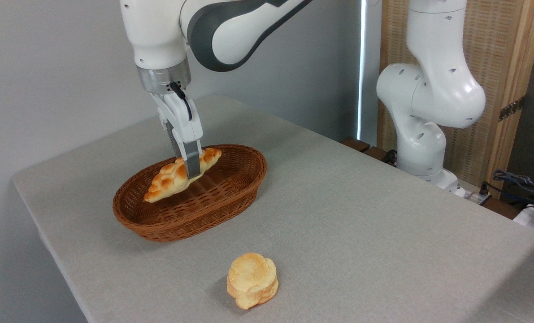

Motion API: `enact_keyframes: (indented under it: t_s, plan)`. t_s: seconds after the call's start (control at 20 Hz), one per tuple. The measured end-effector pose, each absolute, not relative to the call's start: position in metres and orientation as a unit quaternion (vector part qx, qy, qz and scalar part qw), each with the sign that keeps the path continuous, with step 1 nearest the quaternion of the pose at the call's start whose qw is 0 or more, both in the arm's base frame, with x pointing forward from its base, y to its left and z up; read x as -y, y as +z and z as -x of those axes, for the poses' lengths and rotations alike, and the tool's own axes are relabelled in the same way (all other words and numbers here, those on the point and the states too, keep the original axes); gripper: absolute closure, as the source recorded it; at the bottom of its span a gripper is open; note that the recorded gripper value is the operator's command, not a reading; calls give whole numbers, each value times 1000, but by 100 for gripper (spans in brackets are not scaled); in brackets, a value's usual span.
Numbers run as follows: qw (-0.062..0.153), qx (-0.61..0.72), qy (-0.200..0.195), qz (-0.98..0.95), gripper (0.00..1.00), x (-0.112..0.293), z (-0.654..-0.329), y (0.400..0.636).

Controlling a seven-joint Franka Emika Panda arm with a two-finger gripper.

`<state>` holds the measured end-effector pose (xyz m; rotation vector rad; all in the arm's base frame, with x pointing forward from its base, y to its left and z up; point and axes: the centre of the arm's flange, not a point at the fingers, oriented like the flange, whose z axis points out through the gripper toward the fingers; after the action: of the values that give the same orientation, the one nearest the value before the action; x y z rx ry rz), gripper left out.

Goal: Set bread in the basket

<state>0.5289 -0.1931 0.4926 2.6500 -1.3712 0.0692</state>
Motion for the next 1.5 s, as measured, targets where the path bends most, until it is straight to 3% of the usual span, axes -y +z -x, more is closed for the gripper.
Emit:
enact_keyframes:
  t_s: [0.6, 0.85, 1.1, 1.3, 1.5]
  plan:
    - [78, 457, 25, -886, 0, 192, -529, 494]
    - [73, 437, 27, -896, 0, 161, -538, 522]
    - [37, 404, 30, -913, 0, 98, -552, 583]
    - [8, 391, 27, -920, 0, 71, -557, 589]
    - [3, 376, 23, -926, 0, 51, -559, 590]
